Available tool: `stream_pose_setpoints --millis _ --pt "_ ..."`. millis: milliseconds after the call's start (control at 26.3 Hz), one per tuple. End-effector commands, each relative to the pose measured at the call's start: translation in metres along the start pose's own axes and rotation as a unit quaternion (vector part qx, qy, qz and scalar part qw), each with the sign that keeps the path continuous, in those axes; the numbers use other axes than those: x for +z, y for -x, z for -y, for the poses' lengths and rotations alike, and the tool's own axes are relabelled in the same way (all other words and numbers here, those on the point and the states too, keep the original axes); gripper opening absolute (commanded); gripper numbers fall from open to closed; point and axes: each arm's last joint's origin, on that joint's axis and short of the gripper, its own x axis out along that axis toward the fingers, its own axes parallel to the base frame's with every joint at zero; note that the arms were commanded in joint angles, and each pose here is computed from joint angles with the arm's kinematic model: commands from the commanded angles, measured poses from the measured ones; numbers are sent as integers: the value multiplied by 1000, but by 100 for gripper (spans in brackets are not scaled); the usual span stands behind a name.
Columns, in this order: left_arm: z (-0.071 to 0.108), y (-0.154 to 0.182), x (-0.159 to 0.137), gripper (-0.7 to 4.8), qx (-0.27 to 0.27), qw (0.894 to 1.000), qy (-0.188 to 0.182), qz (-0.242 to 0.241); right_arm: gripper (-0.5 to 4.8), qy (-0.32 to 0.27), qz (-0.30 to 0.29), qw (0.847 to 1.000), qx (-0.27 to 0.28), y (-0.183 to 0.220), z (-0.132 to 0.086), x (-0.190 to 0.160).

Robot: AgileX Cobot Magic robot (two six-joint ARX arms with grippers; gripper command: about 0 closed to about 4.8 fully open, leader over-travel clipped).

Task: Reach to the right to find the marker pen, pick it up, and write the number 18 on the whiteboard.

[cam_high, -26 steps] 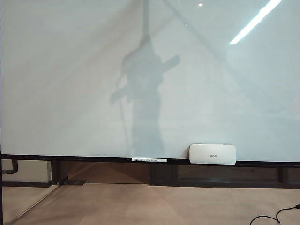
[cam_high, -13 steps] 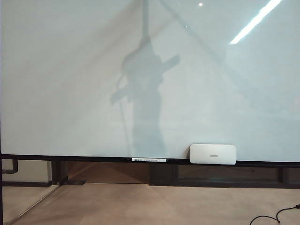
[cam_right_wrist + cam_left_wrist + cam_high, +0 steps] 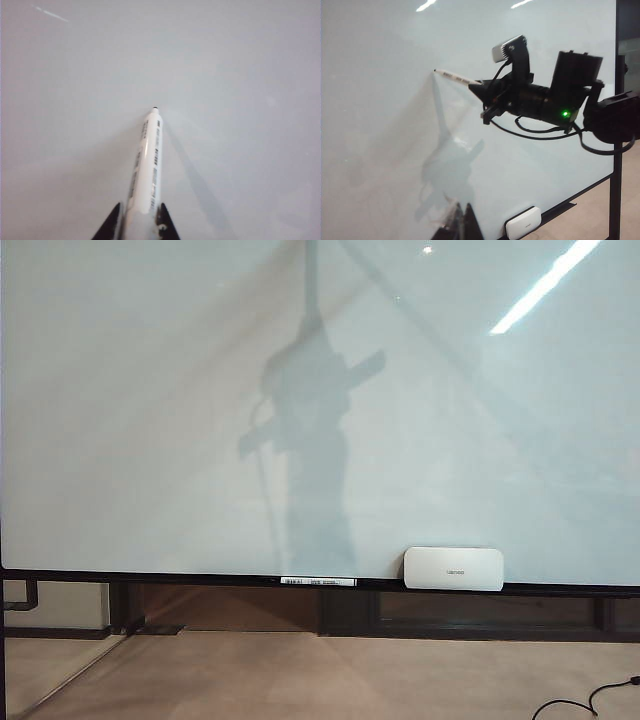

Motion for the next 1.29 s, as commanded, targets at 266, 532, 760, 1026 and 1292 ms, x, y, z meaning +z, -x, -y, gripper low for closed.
stream_pose_setpoints --millis 266,532,760,1026,1292 --pt "0 0 2 -5 -2 1000 -1 3 -3 -3 13 1000 -2 -9 0 10" --pt "0 0 2 -5 -2 1000 -3 3 -3 1 -15 1000 -3 -9 -1 4" --pt "0 0 2 -5 -2 1000 -3 3 -3 3 -38 999 -5 -9 -3 -1" --pt "0 0 2 -5 -2 1000 -3 3 -3 1 -81 997 1 -9 -5 -11" --pt "0 1 2 -5 -1 1000 -12 3 -3 -3 -137 991 10 -11 -9 -32"
